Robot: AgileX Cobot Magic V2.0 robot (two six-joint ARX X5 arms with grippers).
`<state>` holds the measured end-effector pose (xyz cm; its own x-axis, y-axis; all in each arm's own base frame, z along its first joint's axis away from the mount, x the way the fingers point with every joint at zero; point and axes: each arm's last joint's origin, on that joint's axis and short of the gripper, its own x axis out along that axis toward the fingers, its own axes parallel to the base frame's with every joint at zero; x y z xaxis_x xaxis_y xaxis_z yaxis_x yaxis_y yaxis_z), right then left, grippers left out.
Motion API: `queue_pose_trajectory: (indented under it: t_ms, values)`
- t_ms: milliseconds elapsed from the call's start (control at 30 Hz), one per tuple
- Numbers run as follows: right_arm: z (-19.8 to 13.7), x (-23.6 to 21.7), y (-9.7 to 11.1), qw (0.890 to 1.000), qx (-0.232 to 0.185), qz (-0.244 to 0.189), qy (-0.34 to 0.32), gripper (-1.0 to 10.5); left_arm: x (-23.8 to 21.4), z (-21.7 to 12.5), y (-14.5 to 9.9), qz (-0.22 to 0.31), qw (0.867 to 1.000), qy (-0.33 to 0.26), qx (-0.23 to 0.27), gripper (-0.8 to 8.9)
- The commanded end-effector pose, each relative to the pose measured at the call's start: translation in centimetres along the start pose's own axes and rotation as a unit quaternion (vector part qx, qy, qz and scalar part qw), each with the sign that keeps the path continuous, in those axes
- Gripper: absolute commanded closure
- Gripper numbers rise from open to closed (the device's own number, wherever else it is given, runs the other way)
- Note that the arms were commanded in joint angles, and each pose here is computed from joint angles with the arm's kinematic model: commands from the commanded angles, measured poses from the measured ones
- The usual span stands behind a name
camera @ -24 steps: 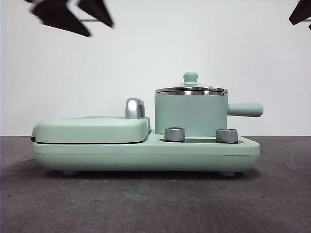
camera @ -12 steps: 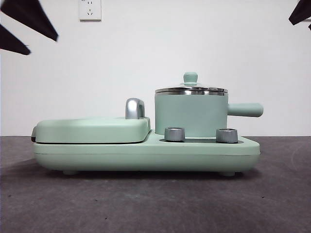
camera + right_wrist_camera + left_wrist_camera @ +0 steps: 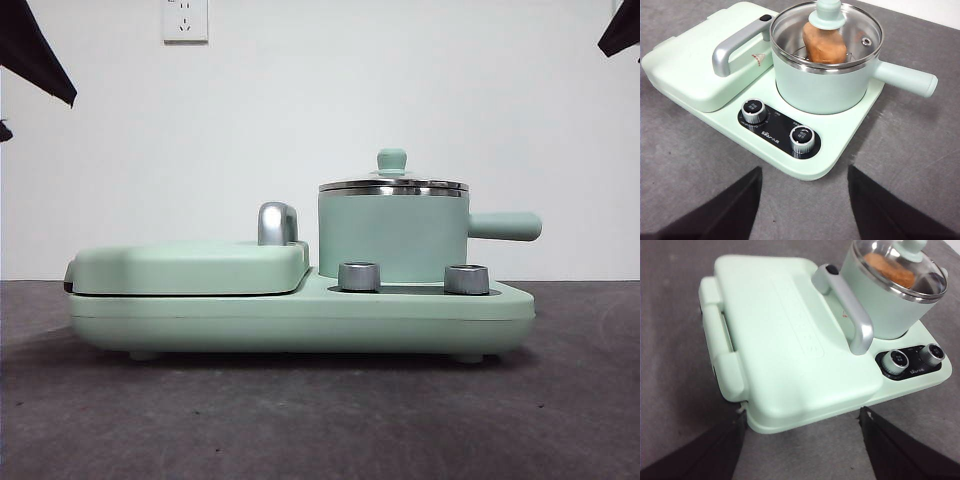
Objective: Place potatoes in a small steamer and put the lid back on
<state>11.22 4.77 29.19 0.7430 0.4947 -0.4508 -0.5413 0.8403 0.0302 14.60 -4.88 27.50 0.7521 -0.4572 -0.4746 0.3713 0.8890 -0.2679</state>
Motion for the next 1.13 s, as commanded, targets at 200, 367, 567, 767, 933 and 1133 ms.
queue_pose_trajectory:
  t_ms: [200,367,567,767,933,1133]
  values:
    - [0.3,-0.1,0.1,1.000,0.000,0.000,-0.016,9.3,0.0,0.2,-0.1,-0.004,1.000,-0.008,-0.011,8.08]
    - [0.3,-0.1,0.1,1.000,0.000,0.001,-0.018,9.3,0.0,0.2,-0.1,-0.004,1.000,-0.008,-0.010,8.08]
    - [0.3,-0.1,0.1,1.000,0.000,0.000,-0.018,9.3,0.0,0.2,-0.1,-0.004,1.000,-0.009,-0.010,8.07]
    - [0.3,-0.1,0.1,1.000,0.000,0.001,-0.018,9.3,-1.0,0.1,-0.1,0.002,0.999,-0.034,0.038,8.07]
    - [0.3,-0.1,0.1,1.000,0.000,0.001,-0.018,9.3,-1.8,-1.9,1.3,0.043,0.992,-0.108,0.059,8.07]
    - [0.3,-0.1,0.1,1.000,0.000,0.001,-0.018,9.3,-1.5,-7.2,3.7,0.131,0.969,-0.204,0.053,8.08]
